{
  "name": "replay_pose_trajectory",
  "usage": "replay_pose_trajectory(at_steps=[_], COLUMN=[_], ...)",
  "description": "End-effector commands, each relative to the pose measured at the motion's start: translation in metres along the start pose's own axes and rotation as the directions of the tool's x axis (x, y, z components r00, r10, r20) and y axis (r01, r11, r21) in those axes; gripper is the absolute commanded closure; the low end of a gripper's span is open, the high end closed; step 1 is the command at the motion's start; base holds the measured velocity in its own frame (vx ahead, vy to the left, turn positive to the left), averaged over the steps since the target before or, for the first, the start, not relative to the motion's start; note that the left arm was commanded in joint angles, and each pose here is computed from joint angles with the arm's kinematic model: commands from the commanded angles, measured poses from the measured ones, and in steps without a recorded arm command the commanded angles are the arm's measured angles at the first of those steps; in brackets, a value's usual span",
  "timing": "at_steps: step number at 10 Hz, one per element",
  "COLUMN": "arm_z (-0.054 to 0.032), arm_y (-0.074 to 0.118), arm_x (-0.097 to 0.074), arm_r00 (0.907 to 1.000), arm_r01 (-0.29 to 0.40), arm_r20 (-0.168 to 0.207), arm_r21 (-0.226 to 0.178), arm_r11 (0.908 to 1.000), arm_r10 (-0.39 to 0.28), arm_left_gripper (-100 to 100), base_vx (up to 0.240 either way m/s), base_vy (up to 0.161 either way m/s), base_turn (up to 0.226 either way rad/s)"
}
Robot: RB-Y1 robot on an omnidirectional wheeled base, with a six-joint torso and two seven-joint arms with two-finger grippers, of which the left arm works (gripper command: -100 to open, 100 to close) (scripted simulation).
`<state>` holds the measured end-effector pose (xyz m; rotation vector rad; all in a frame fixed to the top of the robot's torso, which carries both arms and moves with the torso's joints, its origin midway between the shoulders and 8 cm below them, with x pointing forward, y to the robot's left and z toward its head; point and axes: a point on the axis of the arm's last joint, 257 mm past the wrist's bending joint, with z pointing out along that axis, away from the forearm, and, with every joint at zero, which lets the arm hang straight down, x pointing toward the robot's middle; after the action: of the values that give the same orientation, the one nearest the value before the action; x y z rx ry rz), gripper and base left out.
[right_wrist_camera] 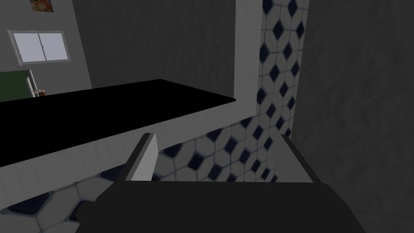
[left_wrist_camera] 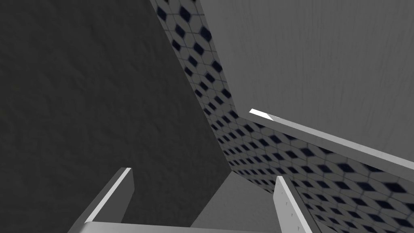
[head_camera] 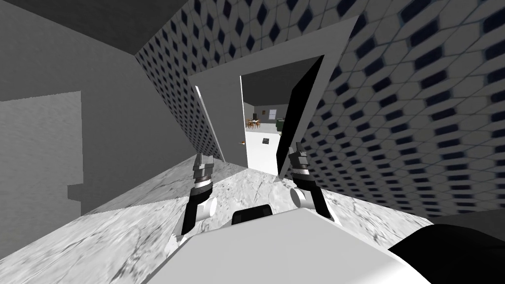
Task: Push the door open
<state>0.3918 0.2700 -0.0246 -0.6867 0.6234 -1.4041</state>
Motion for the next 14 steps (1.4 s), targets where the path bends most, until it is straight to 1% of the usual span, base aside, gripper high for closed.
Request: replay_pose_trajectory(at_steps=[1,4,8,11,14], arm_z=[-0.0037,-0.0087,-0.0172,-0.025,-0.034], arm_y=[0.012,0.036,0.069,0.094,0.118], arm_x=[0.005,0.014,0.027,0.037,0.048], arm_r00=[0.9999,0.9993,0.9973,0.995,0.9919], arm_r01=[0.007,0.017,0.028,0.036,0.042], arm_r20=[-0.012,-0.034,-0.064,-0.086,-0.109], arm_r21=[-0.02,-0.06,-0.115,-0.159,-0.203], arm_r11=[0.9998,0.9981,0.993,0.9867,0.9784], arm_r10=[-0.007,-0.019,-0.036,-0.05,-0.065], arm_left_gripper=[-100,-100,-100,-100,-100], base_vx=[0.11,0.096,0.092,0.105,0.092], base_vy=[0.032,0.02,0.027,0.034,0.025], base_turn=[-0.012,-0.011,-0.013,-0.013,-0.014])
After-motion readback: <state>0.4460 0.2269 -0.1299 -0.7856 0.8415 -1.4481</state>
